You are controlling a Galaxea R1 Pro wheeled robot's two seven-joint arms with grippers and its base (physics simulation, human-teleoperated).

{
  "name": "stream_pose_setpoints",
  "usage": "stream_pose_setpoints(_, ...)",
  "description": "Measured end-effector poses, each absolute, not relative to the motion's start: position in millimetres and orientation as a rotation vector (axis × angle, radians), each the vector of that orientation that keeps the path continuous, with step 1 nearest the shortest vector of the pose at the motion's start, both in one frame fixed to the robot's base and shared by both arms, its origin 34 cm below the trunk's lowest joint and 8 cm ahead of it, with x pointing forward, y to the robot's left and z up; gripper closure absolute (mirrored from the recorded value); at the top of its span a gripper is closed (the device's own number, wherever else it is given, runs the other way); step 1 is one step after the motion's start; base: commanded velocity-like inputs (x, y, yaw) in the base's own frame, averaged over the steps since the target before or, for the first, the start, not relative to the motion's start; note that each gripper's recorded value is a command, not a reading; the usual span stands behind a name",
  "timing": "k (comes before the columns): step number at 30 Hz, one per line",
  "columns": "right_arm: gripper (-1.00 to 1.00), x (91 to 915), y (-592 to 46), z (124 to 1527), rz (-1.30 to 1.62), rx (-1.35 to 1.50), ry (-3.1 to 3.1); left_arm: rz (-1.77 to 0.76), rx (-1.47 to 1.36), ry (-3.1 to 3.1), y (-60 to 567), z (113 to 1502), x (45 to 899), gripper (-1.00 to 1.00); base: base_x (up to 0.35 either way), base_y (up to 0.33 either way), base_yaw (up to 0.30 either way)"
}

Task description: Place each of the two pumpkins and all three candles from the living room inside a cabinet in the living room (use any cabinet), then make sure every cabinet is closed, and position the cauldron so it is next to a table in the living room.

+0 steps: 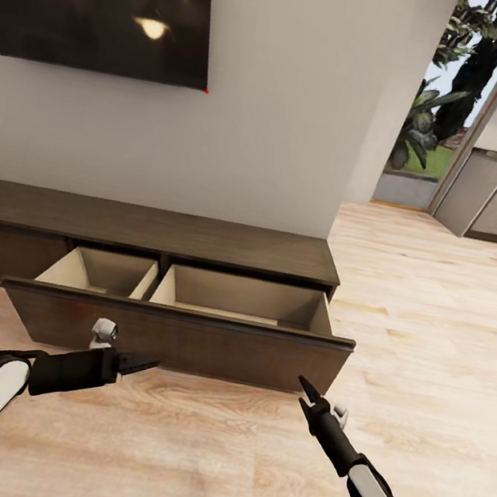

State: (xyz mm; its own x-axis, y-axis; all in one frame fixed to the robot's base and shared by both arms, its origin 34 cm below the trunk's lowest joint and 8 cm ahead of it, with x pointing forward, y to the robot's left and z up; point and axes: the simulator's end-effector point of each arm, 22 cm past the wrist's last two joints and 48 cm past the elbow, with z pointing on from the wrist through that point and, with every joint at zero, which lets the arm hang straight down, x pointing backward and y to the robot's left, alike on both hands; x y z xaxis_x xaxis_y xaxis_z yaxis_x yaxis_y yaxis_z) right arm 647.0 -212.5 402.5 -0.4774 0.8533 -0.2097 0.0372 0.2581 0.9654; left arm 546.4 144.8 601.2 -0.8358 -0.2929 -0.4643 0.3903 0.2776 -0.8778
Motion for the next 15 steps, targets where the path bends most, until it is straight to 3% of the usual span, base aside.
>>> stream_pose_setpoints(3,-1.00,647,-214,398,1.278,0.838,1.775,-1.600,0.098,1.991,146,607,546,-1.00,-0.122,0.000,0.000)
stream_pose_setpoints(9,-1.00,645,-223,376,1.136,0.926,1.915,-1.621,0.125,2.010,135,616,542,-1.00,-0.294,0.000,0.000)
stream_pose_setpoints(15,-1.00,646,-222,384,1.123,0.947,1.931,-1.612,0.132,2.018,138,629,545,-1.00,-0.131,0.000,0.000)
